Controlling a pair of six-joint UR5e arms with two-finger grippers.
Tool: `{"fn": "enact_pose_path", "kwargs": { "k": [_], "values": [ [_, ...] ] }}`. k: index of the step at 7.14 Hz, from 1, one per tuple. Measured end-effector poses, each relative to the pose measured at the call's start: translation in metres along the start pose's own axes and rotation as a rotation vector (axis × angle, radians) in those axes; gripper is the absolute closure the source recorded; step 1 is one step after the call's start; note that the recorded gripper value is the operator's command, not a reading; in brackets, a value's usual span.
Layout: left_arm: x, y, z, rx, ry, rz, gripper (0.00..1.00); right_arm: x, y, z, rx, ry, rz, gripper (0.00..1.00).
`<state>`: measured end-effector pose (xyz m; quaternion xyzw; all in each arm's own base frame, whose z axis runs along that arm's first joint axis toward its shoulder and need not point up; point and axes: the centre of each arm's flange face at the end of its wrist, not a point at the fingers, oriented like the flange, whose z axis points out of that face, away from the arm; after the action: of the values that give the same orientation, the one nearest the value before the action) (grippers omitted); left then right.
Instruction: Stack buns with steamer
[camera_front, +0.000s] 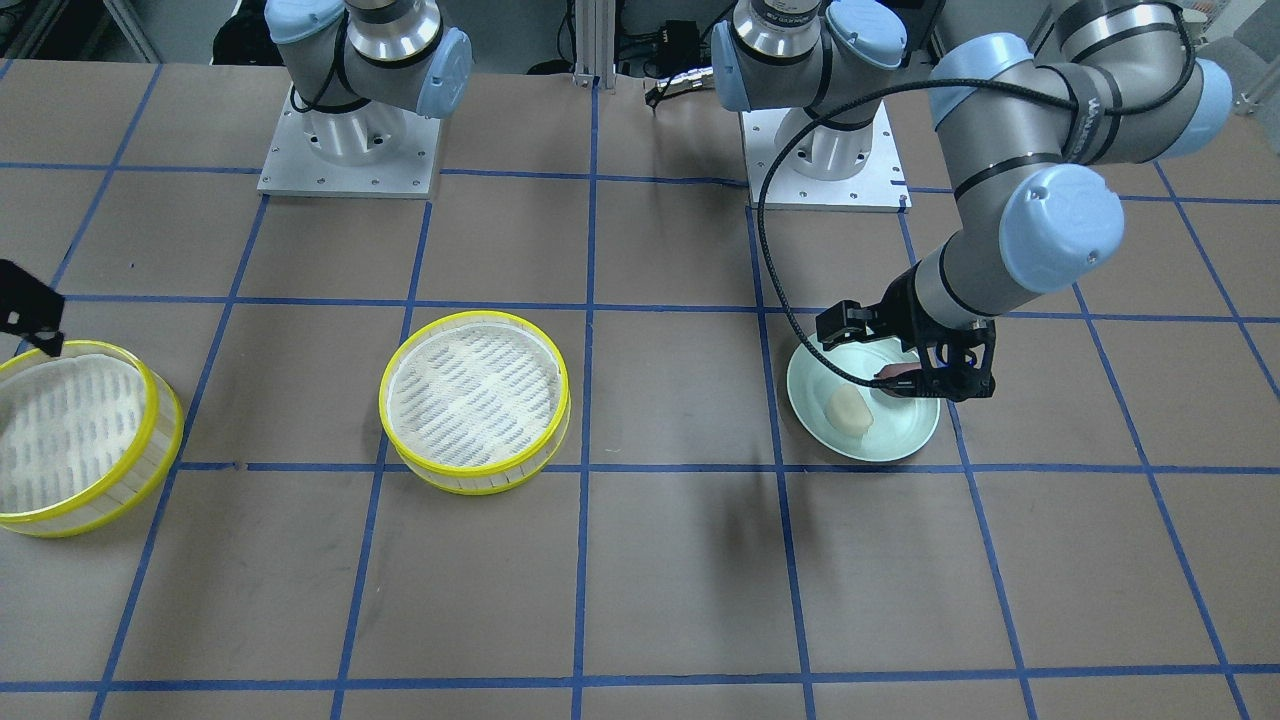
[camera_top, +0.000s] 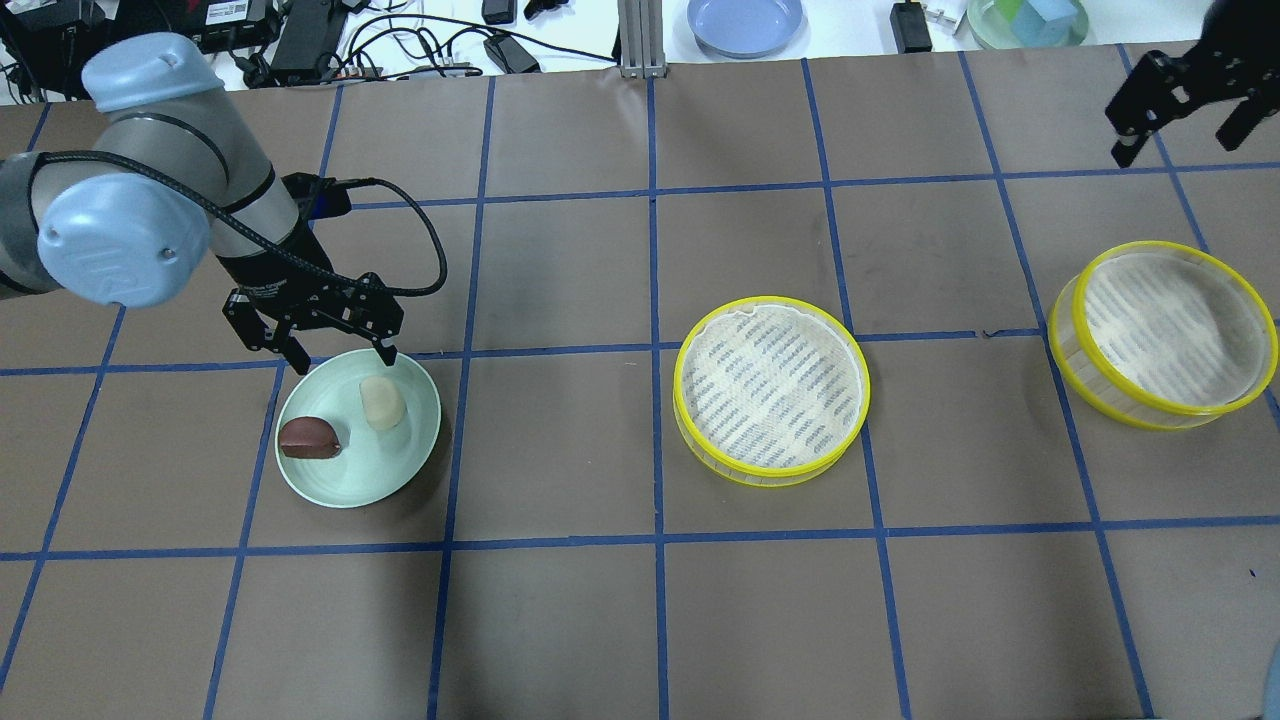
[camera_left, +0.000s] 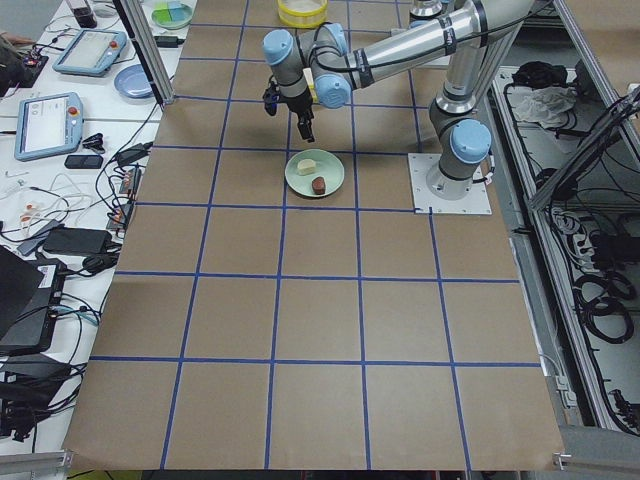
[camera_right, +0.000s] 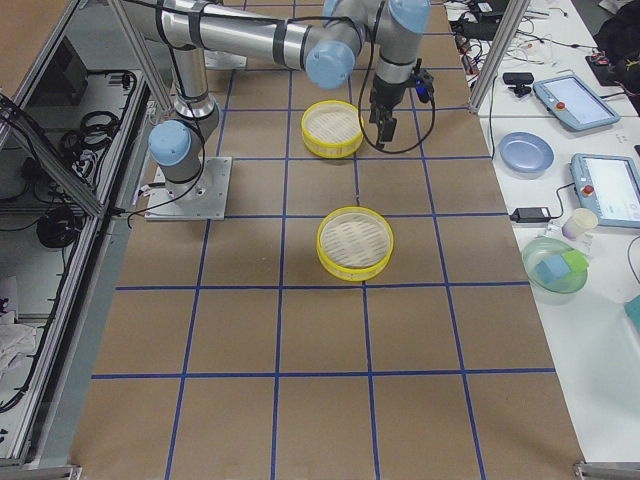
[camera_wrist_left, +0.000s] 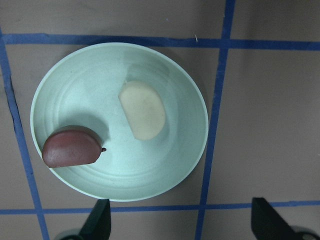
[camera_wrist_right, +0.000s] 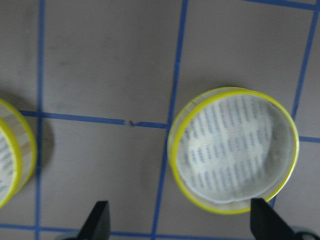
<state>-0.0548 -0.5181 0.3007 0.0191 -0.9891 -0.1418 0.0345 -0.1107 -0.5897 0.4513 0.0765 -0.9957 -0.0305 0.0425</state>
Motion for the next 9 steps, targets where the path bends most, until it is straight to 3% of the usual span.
{"fn": "enact_pose_path", "kwargs": {
  "k": [1, 2, 4, 5, 6, 7, 8, 9],
  "values": [
    [-0.004, -0.016, 0.022, -0.03, 0.003, -0.006, 0.0, 0.044, -0.006, 0.034, -0.006, 0.035, -0.044, 0.0],
    [-0.007, -0.029, 0.039, -0.051, 0.005, -0.013, 0.0, 0.08, -0.01, 0.074, -0.026, 0.036, -0.066, 0.0],
    [-0.011, -0.047, 0.063, -0.073, 0.003, -0.014, 0.05, 0.135, -0.004, 0.161, -0.043, -0.011, -0.132, 0.09],
    [-0.013, -0.053, 0.074, -0.09, -0.004, -0.012, 0.19, 0.15, 0.003, 0.192, -0.021, -0.015, -0.201, 0.28],
    [-0.015, -0.056, 0.083, -0.107, -0.012, -0.012, 0.57, 0.158, 0.008, 0.215, -0.005, -0.006, -0.253, 0.52],
    [-0.016, -0.059, 0.09, -0.122, -0.016, -0.014, 0.83, 0.162, 0.011, 0.228, 0.0, 0.001, -0.276, 0.6],
    [-0.016, -0.061, 0.096, -0.133, -0.017, -0.016, 1.0, 0.164, 0.012, 0.232, 0.0, 0.007, -0.285, 0.75],
    [-0.017, -0.062, 0.099, -0.141, -0.019, -0.015, 1.0, 0.165, 0.012, 0.234, 0.002, 0.015, -0.289, 0.85]
  ]
}}
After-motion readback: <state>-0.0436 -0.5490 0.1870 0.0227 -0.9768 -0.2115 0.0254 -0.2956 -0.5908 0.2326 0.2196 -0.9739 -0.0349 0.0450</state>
